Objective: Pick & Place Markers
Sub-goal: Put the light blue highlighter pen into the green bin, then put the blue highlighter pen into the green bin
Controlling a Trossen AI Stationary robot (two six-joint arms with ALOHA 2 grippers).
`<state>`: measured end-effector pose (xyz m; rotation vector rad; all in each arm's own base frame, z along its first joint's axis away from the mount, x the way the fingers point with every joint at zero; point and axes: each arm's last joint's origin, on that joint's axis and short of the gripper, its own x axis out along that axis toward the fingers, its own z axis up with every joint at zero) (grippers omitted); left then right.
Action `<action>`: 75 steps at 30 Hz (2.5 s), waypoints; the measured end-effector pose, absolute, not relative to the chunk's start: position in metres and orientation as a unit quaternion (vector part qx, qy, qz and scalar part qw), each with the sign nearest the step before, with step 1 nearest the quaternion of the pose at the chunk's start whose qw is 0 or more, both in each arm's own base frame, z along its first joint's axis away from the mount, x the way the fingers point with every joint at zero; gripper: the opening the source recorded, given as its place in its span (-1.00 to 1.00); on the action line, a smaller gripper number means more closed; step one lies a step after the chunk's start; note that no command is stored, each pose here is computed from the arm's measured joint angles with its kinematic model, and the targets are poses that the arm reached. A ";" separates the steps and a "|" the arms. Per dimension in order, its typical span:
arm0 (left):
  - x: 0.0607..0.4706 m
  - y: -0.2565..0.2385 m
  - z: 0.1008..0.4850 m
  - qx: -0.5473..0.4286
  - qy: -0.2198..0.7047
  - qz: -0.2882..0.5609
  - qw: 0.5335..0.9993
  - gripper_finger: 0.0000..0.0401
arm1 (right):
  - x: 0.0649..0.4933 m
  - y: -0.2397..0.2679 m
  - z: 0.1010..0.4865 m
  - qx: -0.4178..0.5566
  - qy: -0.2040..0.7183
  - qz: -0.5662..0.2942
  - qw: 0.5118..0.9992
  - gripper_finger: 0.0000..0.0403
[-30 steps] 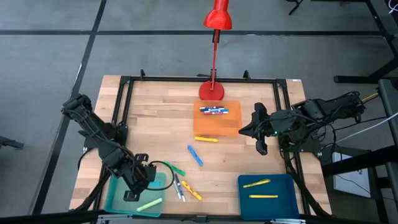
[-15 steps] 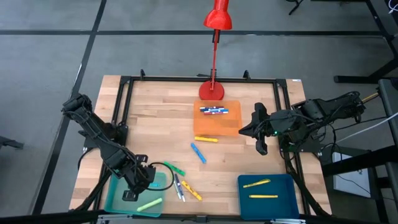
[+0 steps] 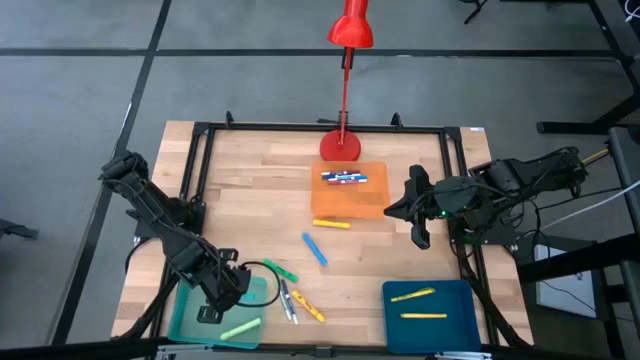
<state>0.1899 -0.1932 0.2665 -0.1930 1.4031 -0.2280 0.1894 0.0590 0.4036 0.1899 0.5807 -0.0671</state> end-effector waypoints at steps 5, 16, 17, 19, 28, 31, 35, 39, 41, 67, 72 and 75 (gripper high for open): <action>0.196 -0.200 0.252 -0.077 0.660 -0.090 0.742 -0.71 | 0.189 0.059 0.404 0.102 0.285 -0.036 0.952 -0.90; 0.194 -0.223 0.223 -0.020 0.684 -0.098 0.722 -0.71 | 0.189 0.059 0.404 0.103 0.285 -0.036 0.952 -0.90; 0.193 -0.226 0.221 -0.015 0.687 -0.098 0.720 -0.71 | 0.189 0.059 0.404 0.103 0.285 -0.036 0.952 -0.90; 0.189 -0.230 0.217 -0.008 0.688 -0.100 0.719 -0.71 | 0.189 0.059 0.404 0.102 0.285 -0.036 0.952 -0.90; 0.176 -0.226 0.190 -0.031 0.703 -0.078 0.706 -0.71 | 0.189 0.059 0.404 0.102 0.285 -0.036 0.952 -0.90; 0.176 -0.225 0.188 -0.036 0.703 -0.072 0.707 -0.60 | 0.189 0.059 0.404 0.103 0.285 -0.036 0.952 -0.90; 0.176 -0.225 0.188 -0.035 0.703 -0.069 0.707 -0.41 | 0.189 0.059 0.404 0.104 0.285 -0.036 0.952 -0.90; 0.176 -0.225 0.188 -0.038 0.705 -0.067 0.705 -0.26 | 0.189 0.059 0.404 0.104 0.285 -0.036 0.952 -0.90; 0.177 -0.224 0.189 -0.046 0.713 -0.070 0.696 -0.19 | 0.189 0.059 0.404 0.104 0.285 -0.036 0.952 -0.90; 0.257 -0.152 0.272 0.015 0.600 -0.039 0.799 -0.04 | 0.189 0.059 0.404 0.105 0.285 -0.037 0.952 -0.90; 0.276 -0.126 0.273 0.028 0.582 -0.047 0.811 -0.04 | 0.189 0.059 0.404 0.109 0.285 -0.038 0.951 -0.90; 0.288 -0.111 0.274 0.042 0.561 -0.054 0.825 -0.04 | 0.189 0.059 0.404 0.114 0.285 -0.039 0.951 -0.90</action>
